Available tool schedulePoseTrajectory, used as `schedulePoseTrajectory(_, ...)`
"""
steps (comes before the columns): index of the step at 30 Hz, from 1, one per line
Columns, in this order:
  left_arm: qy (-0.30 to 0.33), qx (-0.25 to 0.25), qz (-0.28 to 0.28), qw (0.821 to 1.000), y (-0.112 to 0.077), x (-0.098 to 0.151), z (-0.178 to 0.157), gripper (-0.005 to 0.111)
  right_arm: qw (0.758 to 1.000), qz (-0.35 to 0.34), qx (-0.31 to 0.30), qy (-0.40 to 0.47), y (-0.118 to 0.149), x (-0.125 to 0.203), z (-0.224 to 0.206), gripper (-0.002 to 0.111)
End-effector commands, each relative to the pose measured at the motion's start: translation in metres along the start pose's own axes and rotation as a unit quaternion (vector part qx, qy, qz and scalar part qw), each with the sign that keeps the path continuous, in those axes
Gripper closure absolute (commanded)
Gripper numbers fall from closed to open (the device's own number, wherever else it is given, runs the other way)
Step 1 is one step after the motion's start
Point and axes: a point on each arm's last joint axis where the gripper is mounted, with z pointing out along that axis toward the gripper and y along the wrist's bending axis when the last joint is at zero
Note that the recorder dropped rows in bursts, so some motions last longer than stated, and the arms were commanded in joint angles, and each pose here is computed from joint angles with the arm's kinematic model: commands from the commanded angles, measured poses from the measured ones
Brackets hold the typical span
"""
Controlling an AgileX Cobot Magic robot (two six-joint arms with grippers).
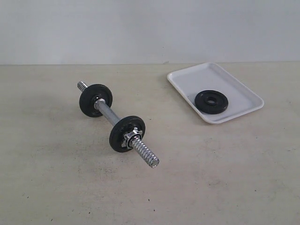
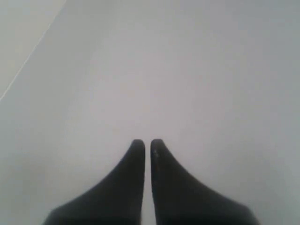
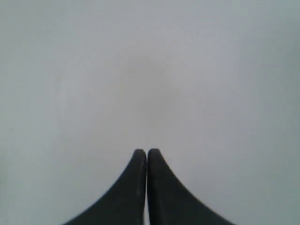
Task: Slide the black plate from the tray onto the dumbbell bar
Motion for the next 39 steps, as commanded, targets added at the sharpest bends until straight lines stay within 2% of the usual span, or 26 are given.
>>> schedulePoseTrajectory(1, -0.003, 0.031, -0.032, 0.999, -0.008, -0.010, 0.010, 0.102, 0.993, 0.006, -0.034, -0.115, 0.006, -0.021, -0.003, 0.109)
schedulePoseTrajectory(5, 0.044, 0.085, 0.052, 0.994, -0.025, -0.028, 0.032, 0.102, 0.985, -0.008, -0.026, -0.170, 0.012, -0.050, 0.007, 0.109)
schedulePoseTrajectory(8, 0.043, 0.118, 0.101, 0.987, -0.036, -0.046, 0.062, 0.102, 0.984, -0.087, -0.004, -0.158, 0.022, -0.081, 0.026, 0.109)
schedulePoseTrajectory(13, 0.034, 0.133, 0.128, 0.982, -0.047, -0.073, 0.139, 0.102, 0.967, -0.210, 0.021, -0.145, 0.039, -0.132, 0.076, 0.109)
schedulePoseTrajectory(16, 0.068, 0.139, 0.130, 0.979, -0.049, -0.071, 0.186, 0.102, 0.958, -0.233, 0.023, -0.163, 0.049, -0.159, 0.116, 0.109)
schedulePoseTrajectory(18, 0.086, 0.149, 0.153, 0.973, -0.050, -0.067, 0.212, 0.102, 0.958, -0.233, 0.022, -0.168, 0.054, -0.173, 0.140, 0.109)
schedulePoseTrajectory(21, 0.097, 0.152, 0.154, 0.972, -0.050, -0.060, 0.237, 0.102, 0.957, -0.234, 0.018, -0.169, 0.059, -0.186, 0.163, 0.109)
schedulePoseTrajectory(25, 0.100, 0.152, 0.147, 0.972, -0.049, -0.056, 0.244, 0.102, 0.963, -0.251, 0.007, -0.094, 0.061, -0.181, 0.174, 0.109)
schedulePoseTrajectory(28, 0.128, 0.131, 0.154, 0.971, -0.044, -0.051, 0.244, 0.102, 0.955, -0.297, -0.005, -0.008, 0.060, -0.165, 0.177, 0.109)
schedulePoseTrajectory(30, 0.150, 0.110, 0.156, 0.970, -0.040, -0.049, 0.243, 0.102, 0.951, -0.307, -0.007, -0.014, 0.059, -0.162, 0.181, 0.109)
schedulePoseTrajectory(33, 0.160, 0.098, 0.132, 0.973, -0.039, -0.049, 0.242, 0.102, 0.949, -0.313, -0.010, -0.030, 0.059, -0.161, 0.186, 0.109)
schedulePoseTrajectory(39, 0.096, 0.154, 0.118, 0.976, -0.051, -0.060, 0.243, 0.102, 0.953, -0.303, -0.009, -0.015, 0.055, -0.150, 0.196, 0.109)
